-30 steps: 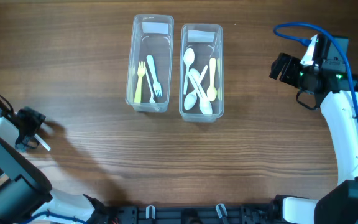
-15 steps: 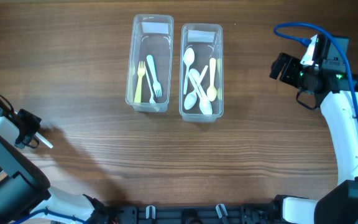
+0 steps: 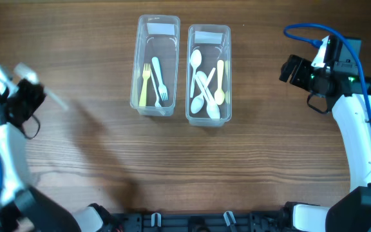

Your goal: Pack container

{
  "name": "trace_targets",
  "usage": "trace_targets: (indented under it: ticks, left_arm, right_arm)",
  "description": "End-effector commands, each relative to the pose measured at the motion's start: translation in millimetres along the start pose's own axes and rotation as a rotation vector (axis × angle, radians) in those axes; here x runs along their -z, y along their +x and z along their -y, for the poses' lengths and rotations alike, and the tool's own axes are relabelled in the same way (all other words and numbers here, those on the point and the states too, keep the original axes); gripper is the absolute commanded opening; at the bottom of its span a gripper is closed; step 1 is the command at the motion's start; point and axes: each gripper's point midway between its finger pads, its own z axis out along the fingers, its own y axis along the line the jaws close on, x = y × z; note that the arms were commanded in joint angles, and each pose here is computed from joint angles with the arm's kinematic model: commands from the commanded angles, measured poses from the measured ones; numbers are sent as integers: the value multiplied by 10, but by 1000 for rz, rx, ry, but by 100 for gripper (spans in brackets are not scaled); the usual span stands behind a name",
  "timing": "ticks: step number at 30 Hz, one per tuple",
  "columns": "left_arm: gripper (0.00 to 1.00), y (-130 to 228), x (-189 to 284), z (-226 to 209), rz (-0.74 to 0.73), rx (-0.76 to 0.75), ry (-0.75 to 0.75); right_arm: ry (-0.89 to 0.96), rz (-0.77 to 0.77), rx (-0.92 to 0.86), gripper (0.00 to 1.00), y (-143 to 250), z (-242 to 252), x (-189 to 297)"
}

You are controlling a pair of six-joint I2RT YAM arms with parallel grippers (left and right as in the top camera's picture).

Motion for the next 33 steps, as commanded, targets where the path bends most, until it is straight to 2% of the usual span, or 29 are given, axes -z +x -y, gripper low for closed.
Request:
trace_targets:
  ticks: [1, 3, 9, 12, 15, 16, 17, 18, 20, 24, 29, 33]
  left_arm:
    - [4, 428, 341, 1522, -14, -473, 377]
    - [4, 890, 354, 2098, -61, -641, 503]
    - [4, 1629, -143, 2540, -108, -816, 425]
    - [4, 1733, -328, 2620, -104, -821, 431]
    - [6, 1652, -468, 2623, -73, -755, 405]
    - [27, 1630, -484, 2640, -60, -755, 409]
    - [89, 1611, -485, 2665, -48, -756, 416]
    - [100, 1587, -479, 2694, -33, -759, 424]
    - [100, 1532, -461, 2747, -4, -759, 439]
    - [100, 1160, -375, 2718, 92, -726, 432]
    - [100, 339, -275, 2078, 226, -613, 223]
    - [100, 16, -258, 1551, 235, -533, 105]
  right_arm:
    - [8, 26, 19, 100, -69, 7, 52]
    - [8, 26, 19, 100, -69, 7, 52]
    - [8, 26, 18, 100, -69, 7, 52]
    - [8, 26, 18, 100, -69, 7, 52]
    - [8, 26, 19, 100, -70, 7, 52]
    - [8, 26, 19, 100, -69, 7, 52]
    - [8, 26, 19, 100, -69, 7, 52]
    - [8, 26, 19, 100, -70, 7, 52]
    - [8, 26, 18, 100, -69, 7, 52]
    - [8, 26, 19, 100, -70, 7, 52]
    - [8, 26, 19, 100, -69, 7, 52]
    - [8, 26, 19, 100, -70, 7, 52]
